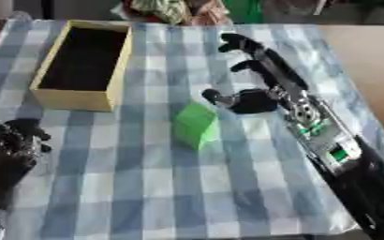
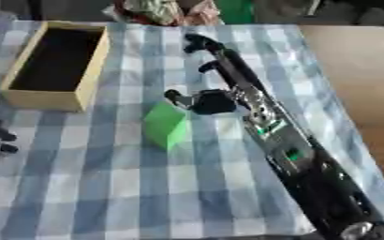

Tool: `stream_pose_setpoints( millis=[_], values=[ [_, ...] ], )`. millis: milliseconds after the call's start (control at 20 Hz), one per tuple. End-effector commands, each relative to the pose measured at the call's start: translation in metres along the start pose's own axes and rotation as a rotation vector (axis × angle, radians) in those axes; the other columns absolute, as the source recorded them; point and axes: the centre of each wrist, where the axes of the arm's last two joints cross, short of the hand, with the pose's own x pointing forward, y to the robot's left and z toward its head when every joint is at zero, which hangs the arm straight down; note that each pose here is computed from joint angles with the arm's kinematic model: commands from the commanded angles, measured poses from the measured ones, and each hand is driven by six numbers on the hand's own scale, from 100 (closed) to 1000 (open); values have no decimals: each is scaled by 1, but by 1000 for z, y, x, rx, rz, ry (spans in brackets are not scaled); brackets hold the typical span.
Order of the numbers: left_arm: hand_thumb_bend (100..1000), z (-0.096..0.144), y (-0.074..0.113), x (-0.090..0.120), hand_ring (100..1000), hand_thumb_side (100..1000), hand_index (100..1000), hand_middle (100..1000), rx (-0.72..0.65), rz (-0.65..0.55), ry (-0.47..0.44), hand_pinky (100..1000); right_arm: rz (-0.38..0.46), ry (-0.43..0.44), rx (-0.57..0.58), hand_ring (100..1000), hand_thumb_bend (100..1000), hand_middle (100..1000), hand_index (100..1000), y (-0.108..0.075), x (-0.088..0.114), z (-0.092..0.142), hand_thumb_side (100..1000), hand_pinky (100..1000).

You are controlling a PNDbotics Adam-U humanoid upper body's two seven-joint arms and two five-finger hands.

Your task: Pick up objects on the table and place them in the box.

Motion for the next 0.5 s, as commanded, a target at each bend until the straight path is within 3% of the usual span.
stream_pose_setpoints(
  millis=[50,500],
  values=[
    [100,-1,4,7,604,207,660,511,-7,-19,-23,548,27,-10,39,1000,498,800,949,-3,3,-5,167,738],
    [100,-2,3,7,604,207,660,511,-13,-18,-24,548,81,16,154,1000,494,805,949,12,1,-15,179,745]
  ],
)
